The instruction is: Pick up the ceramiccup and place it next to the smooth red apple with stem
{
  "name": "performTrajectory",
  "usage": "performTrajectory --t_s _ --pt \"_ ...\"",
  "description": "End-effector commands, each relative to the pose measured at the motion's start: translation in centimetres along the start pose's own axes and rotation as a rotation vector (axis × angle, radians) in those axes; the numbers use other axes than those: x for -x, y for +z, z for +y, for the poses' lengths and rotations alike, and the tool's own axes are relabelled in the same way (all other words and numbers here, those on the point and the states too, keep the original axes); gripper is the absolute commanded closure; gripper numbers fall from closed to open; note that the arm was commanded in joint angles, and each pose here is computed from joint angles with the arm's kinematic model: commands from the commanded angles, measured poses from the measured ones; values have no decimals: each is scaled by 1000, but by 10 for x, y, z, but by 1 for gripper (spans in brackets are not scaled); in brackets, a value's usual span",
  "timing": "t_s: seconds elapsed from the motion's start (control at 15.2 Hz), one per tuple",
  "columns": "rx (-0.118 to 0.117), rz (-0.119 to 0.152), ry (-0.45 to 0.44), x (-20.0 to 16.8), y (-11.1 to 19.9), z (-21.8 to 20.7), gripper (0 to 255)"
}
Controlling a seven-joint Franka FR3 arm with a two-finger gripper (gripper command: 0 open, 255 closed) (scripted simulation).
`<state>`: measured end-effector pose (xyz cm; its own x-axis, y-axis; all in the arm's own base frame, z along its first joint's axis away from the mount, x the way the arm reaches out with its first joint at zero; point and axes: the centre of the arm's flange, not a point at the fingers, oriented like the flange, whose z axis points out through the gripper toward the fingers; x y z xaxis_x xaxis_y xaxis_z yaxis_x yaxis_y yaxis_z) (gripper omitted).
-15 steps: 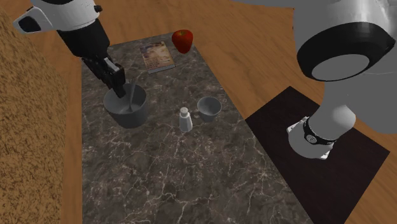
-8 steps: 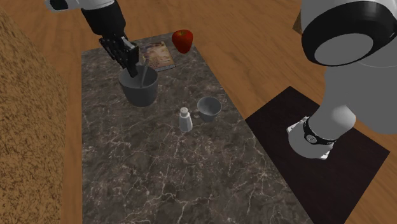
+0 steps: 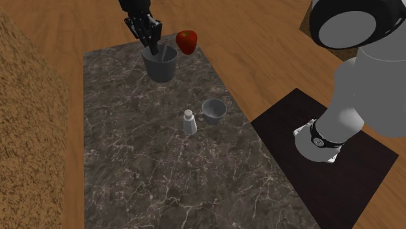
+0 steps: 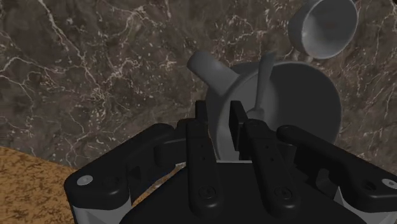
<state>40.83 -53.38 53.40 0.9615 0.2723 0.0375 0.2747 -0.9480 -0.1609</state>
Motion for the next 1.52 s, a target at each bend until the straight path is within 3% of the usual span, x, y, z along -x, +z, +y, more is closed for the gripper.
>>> performTrajectory --t_s 0.0,0.53,1.45 --pt "0 0 -1 26 -2 12 255" --pt "0 0 -1 118 -12 46 255" --pt "0 0 -1 121 61 57 255"
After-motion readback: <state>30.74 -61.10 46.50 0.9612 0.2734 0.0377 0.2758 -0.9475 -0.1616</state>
